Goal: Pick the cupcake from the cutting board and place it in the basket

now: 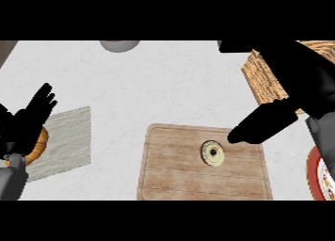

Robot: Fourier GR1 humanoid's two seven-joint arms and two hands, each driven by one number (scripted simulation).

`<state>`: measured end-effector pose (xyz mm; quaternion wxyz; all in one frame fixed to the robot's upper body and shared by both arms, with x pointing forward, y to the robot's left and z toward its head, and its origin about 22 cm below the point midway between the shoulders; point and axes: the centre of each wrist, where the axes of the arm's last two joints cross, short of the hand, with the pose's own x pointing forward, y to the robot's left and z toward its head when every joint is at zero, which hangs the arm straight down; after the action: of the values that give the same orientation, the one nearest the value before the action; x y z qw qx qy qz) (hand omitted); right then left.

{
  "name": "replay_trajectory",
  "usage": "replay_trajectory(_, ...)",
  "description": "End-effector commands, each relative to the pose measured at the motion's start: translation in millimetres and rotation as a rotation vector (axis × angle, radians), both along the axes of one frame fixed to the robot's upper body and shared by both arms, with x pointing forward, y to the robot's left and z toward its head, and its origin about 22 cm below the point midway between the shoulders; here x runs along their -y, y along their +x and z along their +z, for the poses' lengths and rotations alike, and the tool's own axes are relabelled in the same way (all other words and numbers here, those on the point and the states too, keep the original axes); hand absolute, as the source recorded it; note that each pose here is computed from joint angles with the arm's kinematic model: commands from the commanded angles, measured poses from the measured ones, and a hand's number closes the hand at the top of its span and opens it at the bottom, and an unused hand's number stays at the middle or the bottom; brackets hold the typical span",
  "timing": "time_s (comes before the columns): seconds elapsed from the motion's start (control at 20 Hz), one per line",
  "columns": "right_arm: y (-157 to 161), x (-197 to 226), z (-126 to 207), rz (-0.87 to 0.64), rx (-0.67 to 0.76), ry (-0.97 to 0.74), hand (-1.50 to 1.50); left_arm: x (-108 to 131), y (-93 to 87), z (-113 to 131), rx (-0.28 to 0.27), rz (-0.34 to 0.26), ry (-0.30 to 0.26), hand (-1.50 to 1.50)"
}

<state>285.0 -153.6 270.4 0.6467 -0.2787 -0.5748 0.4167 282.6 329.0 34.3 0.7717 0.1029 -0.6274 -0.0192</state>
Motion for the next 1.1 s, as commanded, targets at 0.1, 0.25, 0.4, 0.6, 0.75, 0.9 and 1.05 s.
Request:
replay_trajectory(0.1,-40.4,37.4,28.7,-0.061,-0.111,-0.022,-1.5,1.8,3.4,15.1,0.0,-0.006,-0.013,0.0)
replay_trajectory(0.25,-75.9,49.0,9.1,-0.089,-0.047,0.051,-1.5,5.8,-3.1,2.8,0.013,-0.002,-0.007,0.0)
replay_trajectory(0.4,-88.1,52.5,-11.8,-0.109,-0.016,0.09,-1.5,-8.4,-3.0,-0.7,0.015,-0.022,-0.018,0.0)
replay_trajectory(0.6,-101.3,58.1,-48.9,-0.097,-0.032,0.091,-1.5,3.3,19.1,19.2,0.025,-0.021,-0.014,0.0)
replay_trajectory(0.75,-102.1,46.2,-58.9,-0.118,0.02,0.107,-1.5,24.5,-7.1,-7.5,0.021,-0.035,-0.003,0.0)
replay_trajectory(0.9,-94.9,51.7,-106.8,-0.11,0.053,0.083,-1.5,23.4,1.0,-8.8,0.016,-0.05,-0.013,0.0)
replay_trajectory(1.05,-81.4,22.9,-125.4,-0.133,0.085,0.128,-1.5,19.3,6.2,8.4,0.026,-0.05,-0.002,0.0)
